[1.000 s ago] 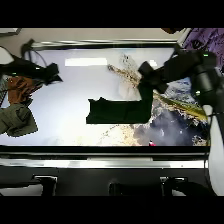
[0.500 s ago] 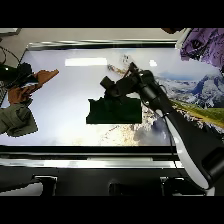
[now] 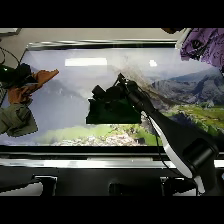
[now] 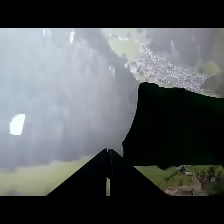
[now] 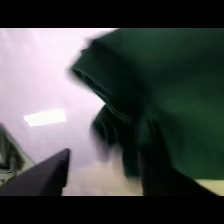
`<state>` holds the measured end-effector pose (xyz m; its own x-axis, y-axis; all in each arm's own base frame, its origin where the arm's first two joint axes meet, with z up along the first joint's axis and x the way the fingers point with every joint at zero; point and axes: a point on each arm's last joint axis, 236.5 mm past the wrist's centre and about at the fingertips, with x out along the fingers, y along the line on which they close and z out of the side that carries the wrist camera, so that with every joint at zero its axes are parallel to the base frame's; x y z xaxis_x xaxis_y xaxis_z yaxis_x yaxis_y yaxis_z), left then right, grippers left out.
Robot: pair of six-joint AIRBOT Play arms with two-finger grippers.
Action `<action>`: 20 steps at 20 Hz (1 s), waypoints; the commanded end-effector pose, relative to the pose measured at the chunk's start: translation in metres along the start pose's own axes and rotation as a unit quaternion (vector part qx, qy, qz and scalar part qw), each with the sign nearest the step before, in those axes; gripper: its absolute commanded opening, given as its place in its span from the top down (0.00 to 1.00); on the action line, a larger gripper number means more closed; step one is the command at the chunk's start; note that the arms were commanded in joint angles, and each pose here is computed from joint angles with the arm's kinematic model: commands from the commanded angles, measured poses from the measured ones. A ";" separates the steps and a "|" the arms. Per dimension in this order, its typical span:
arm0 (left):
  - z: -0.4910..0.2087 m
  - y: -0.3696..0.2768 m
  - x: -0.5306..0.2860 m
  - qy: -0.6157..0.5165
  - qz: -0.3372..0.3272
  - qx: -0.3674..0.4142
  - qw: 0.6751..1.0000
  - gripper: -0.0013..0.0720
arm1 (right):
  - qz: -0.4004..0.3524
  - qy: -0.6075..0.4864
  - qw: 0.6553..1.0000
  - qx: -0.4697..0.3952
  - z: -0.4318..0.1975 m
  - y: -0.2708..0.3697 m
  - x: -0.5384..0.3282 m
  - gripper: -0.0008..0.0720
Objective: Fold the clothes and pants, and hang the long-sleeved shirts on hangers.
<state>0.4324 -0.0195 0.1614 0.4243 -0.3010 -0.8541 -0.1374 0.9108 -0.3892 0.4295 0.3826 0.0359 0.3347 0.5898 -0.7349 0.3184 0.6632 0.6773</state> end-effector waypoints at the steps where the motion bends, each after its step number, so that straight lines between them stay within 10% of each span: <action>1: 0.001 0.003 0.000 -0.001 0.006 0.000 1.000 0.96 | 0.045 -0.010 0.998 -0.034 0.006 0.025 -0.014 0.30; 6: 0.001 0.003 0.000 -0.001 0.005 0.000 1.000 0.96 | 0.026 -0.047 0.993 -0.100 0.073 0.007 -0.116 0.25; 12: 0.001 0.003 0.000 -0.001 0.005 0.000 1.000 0.96 | -0.083 -0.047 0.990 -0.108 0.176 -0.165 -0.234 0.25; 20: 0.005 0.002 0.000 -0.011 0.004 0.001 1.000 0.96 | 0.051 0.090 0.995 -0.008 0.136 -0.273 -0.145 0.26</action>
<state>0.4340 -0.0169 0.1613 0.4309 -0.2901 -0.8545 -0.1397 0.9140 -0.3808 0.4243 0.0388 -0.0034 0.2307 0.6399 -0.7330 0.2944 0.6721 0.6794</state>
